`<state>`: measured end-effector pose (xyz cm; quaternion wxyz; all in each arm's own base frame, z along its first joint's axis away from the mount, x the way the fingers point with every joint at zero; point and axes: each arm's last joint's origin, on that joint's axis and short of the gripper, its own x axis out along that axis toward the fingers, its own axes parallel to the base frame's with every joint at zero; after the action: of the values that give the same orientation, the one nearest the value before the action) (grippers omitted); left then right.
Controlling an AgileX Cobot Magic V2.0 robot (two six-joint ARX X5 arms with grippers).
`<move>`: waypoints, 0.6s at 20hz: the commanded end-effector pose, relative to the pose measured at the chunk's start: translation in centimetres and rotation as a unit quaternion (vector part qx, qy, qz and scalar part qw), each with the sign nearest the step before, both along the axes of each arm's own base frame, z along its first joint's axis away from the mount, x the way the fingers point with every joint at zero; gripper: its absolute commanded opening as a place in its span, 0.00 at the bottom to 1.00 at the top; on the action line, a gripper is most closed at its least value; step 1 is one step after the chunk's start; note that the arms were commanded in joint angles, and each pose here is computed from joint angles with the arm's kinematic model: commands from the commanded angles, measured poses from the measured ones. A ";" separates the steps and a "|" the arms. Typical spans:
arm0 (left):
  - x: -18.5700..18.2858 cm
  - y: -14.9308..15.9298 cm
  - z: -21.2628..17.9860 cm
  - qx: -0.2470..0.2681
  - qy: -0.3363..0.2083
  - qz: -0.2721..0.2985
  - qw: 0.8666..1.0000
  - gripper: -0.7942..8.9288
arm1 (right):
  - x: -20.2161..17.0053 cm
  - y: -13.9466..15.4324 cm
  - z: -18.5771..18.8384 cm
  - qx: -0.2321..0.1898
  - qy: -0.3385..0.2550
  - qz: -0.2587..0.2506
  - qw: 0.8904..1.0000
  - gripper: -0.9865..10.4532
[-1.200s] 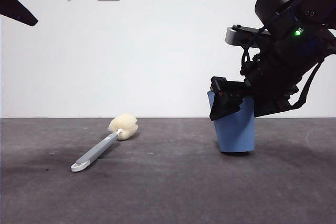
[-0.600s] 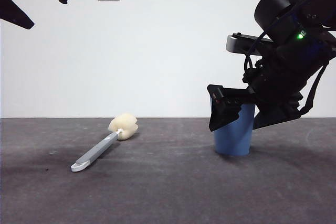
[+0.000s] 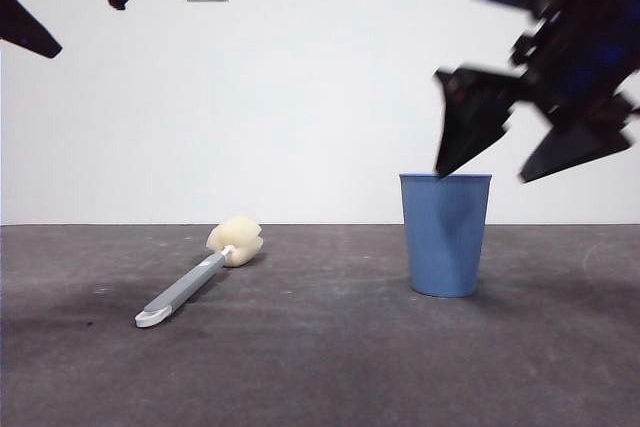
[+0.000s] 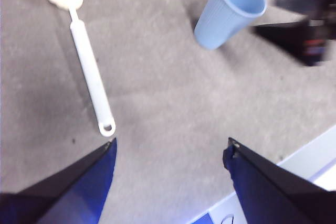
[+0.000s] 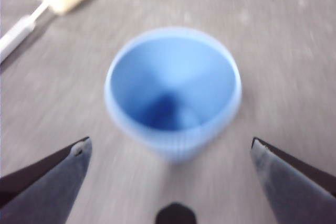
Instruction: Pick up the cup brush,pick up the cup,insert the brush into the cup,clean the cup,put the cup brush back,put the cup back to the fixed position on the table
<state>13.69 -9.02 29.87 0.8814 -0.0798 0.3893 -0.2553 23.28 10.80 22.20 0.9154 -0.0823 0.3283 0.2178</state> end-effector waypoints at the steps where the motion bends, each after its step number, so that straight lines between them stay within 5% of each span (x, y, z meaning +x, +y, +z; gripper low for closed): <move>1: -0.2 0.1 -0.4 0.020 0.004 -0.013 1.000 0.44 | -2.6 -1.0 1.6 0.023 0.031 0.000 0.999 0.53; 8: -0.7 0.3 -1.0 0.046 0.028 -0.047 0.997 0.43 | -9.7 -3.2 5.0 0.101 0.100 0.036 0.989 0.51; 10: -0.8 0.3 -1.0 0.043 0.032 -0.061 0.997 0.42 | -10.9 -3.6 5.2 0.121 0.122 0.047 0.984 0.37; 12: -0.9 0.3 -1.0 0.041 0.038 -0.065 0.996 0.19 | -11.6 -3.9 5.1 0.117 0.139 0.046 0.982 0.16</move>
<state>12.88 -8.74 29.06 0.8526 -0.0342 0.4357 -0.2866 11.63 6.88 27.16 0.8527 0.0335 0.4204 0.3083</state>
